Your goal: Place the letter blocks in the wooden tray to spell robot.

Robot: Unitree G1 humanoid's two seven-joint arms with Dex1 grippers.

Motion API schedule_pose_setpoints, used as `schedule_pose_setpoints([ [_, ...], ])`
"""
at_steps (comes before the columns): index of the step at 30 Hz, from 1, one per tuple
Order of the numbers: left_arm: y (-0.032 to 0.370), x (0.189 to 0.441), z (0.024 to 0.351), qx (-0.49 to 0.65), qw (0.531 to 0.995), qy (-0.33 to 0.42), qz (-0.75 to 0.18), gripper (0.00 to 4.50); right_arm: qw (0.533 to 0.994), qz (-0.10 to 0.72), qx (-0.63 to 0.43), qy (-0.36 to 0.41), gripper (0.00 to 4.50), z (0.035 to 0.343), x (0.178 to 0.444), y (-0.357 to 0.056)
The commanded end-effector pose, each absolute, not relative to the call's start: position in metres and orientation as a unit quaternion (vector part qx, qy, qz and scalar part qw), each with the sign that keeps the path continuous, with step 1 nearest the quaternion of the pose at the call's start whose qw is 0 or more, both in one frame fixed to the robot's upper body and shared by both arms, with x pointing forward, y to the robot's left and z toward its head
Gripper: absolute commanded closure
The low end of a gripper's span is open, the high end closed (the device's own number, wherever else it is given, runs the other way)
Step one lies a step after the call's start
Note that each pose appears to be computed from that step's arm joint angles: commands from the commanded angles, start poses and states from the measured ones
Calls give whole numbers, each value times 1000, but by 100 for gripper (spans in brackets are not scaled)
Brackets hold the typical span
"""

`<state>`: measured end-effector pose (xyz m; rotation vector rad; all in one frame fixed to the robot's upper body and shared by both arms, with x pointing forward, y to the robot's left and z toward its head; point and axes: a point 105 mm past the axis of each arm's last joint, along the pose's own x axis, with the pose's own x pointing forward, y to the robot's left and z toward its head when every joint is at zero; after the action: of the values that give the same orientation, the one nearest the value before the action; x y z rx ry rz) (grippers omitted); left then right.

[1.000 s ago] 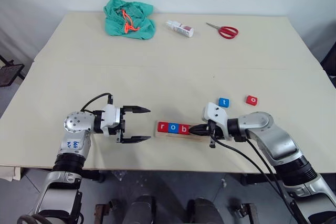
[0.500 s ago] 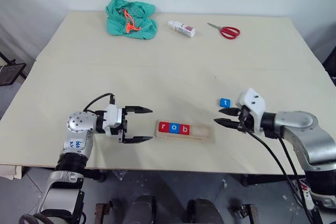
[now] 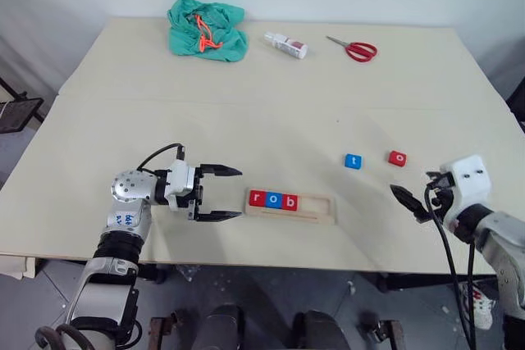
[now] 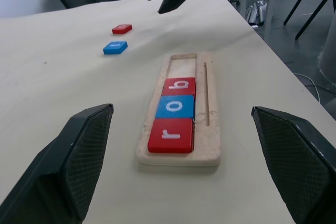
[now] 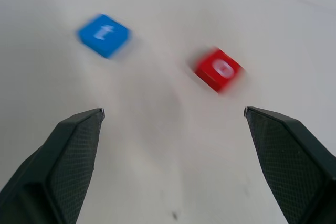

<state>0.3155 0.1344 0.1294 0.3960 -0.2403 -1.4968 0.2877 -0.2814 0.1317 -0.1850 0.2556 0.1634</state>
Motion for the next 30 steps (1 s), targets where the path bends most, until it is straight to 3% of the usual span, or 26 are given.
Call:
schedule_pose_setpoints([
  [1, 132, 316, 136, 189, 701, -123, -677, 0, 992, 56, -79, 86, 4, 149, 281, -285],
  [23, 133, 319, 139, 194, 698, -125, -678, 0, 992, 60, -83, 79, 4, 153, 273, -284],
  [30, 132, 320, 141, 195, 698, -128, -677, 0, 995, 57, -62, 58, 4, 158, 291, -278],
])
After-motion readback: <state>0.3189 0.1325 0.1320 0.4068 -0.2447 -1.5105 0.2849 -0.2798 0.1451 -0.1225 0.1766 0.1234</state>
